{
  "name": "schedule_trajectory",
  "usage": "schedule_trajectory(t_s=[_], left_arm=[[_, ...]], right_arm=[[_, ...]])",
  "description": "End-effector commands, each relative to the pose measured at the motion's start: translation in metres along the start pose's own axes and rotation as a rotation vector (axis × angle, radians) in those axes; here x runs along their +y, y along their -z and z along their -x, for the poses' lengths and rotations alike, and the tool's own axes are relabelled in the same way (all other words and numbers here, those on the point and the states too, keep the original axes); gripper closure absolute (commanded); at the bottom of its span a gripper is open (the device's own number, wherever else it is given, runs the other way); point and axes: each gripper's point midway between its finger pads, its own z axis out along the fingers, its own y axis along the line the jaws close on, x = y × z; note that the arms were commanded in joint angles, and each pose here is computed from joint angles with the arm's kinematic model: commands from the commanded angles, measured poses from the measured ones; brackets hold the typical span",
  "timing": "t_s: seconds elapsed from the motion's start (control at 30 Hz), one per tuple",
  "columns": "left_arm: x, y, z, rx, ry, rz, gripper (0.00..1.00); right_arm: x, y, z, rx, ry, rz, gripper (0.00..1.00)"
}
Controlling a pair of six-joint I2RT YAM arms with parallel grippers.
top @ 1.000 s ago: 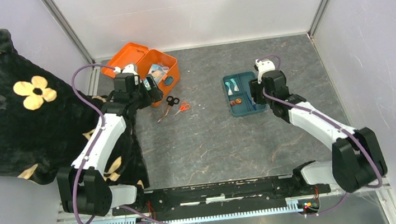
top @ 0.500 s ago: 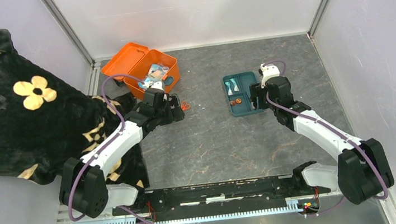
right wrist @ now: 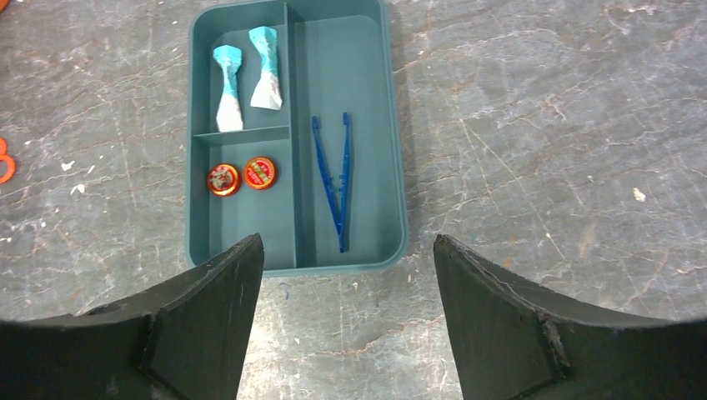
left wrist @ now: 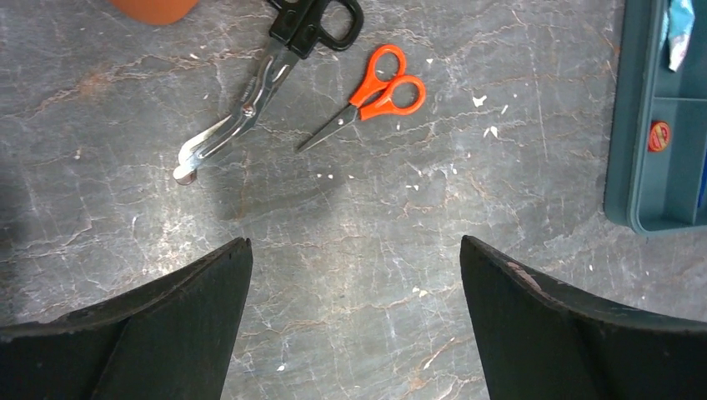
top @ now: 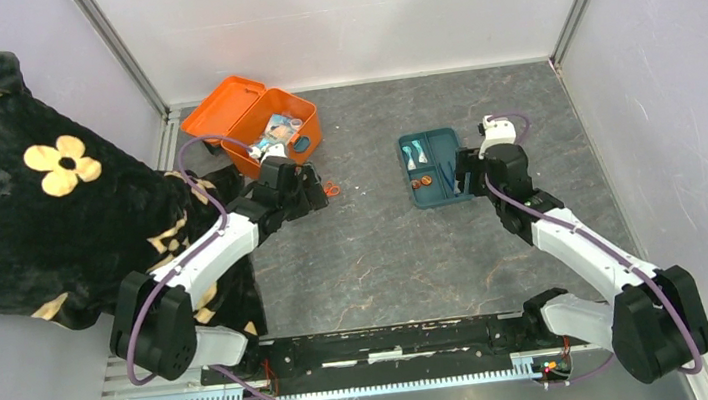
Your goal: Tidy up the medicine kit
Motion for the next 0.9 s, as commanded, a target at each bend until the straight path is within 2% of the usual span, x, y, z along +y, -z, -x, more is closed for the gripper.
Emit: schedule_trajectory(t_s=[0.0,0.4,0.57,0.73,0.87], left_arm=[[-0.001,-0.002,0.02,-0.083,0.08,0.029,0.0],[0.012,-0.009,0.011,-0.086,0.066,0.074,0.0],[0.022,-0.026,0.01,-0.094,0.02,0.134,0.0],[0.019,-0.045,0.008,-0.079,-0.035,0.124,0.0],[0.021,-0.057,0.007,-0.058,-0.088,0.146,0.0]], right_arm=[[0.016,0.005,0.013,-0.05,-0.016,0.093,0.19],[0.036,0.008,0.011,-0.035,0.015,0.211,0.19],[0.04,0.013,0.01,-0.03,0.034,0.247,0.19],[0.052,0.023,0.009,-0.042,0.047,0.335,0.19],[0.052,0.024,0.008,-0.04,0.056,0.331,0.2]])
